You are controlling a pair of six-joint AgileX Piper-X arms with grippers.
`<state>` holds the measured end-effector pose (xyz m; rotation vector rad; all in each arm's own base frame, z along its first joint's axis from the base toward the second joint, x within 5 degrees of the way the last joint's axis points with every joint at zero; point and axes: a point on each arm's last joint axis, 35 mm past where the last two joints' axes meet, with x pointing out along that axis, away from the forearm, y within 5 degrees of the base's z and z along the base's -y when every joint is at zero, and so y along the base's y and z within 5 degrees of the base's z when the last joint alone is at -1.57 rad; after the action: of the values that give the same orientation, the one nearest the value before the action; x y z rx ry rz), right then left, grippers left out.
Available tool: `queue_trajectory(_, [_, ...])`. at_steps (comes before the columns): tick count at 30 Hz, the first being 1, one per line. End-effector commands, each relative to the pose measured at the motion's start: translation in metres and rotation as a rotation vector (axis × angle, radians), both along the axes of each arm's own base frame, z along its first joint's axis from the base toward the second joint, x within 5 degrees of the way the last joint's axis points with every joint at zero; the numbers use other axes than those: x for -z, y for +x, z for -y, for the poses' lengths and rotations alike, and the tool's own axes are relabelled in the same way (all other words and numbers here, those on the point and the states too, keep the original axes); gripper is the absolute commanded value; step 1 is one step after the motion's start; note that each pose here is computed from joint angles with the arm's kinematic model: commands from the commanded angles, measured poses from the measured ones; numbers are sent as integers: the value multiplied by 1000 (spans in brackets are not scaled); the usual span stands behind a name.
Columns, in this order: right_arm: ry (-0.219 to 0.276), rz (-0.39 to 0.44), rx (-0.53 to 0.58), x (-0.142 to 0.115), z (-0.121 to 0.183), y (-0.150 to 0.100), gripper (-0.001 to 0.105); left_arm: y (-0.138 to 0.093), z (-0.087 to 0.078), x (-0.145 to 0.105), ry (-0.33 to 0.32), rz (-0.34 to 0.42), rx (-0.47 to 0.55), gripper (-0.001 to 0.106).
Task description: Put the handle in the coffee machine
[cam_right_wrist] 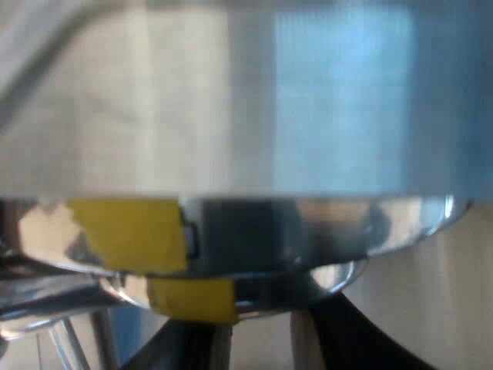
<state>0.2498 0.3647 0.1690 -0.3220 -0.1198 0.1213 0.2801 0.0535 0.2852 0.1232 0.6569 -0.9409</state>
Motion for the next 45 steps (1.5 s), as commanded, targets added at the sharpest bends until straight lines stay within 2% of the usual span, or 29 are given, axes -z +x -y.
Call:
queue_trajectory(1, [164,99,10,-45,4,0,21,-2,-9,-22,-57,49,-19,60])
queue_trajectory(3, [164,99,10,-45,4,0,21,-3,-14,-34,-65,68,-30,60])
queue_trajectory(5, [164,99,10,-45,4,0,21,-1,-16,-45,-63,63,-56,55])
queue_trajectory(8, [164,99,10,-45,4,0,21,1,-17,-61,-56,51,-96,17])
queue_trajectory(9, [164,99,10,-45,4,0,21,2,-17,-67,-55,63,-96,0])
queue_trajectory(13, [164,99,10,-45,4,0,21,6,-14,-75,5,54,-131,1])
queue_trajectory(15, [164,99,10,-45,4,0,21,9,-9,-72,91,33,-148,1])
queue_trajectory(16, [164,99,10,-45,4,0,21,11,-7,-70,113,29,-147,1])
queue_trajectory(21, [164,98,12,-45,4,-1,21,23,-2,-65,121,-2,-195,1])
queue_trajectory(23, [164,98,13,-45,4,-1,21,37,-3,-57,153,-24,-268,1])
queue_trajectory(32, [165,97,16,-45,4,-1,21,61,14,-23,260,-144,-289,1])
queue_trajectory(36, [165,97,16,-45,4,-1,21,63,23,-14,273,-199,-261,0])
queue_trajectory(41, [165,97,16,-45,4,-1,21,55,25,-3,267,-281,-260,0])
queue_trajectory(45, [165,97,16,-45,4,-1,21,47,29,-1,188,-356,-205,0])
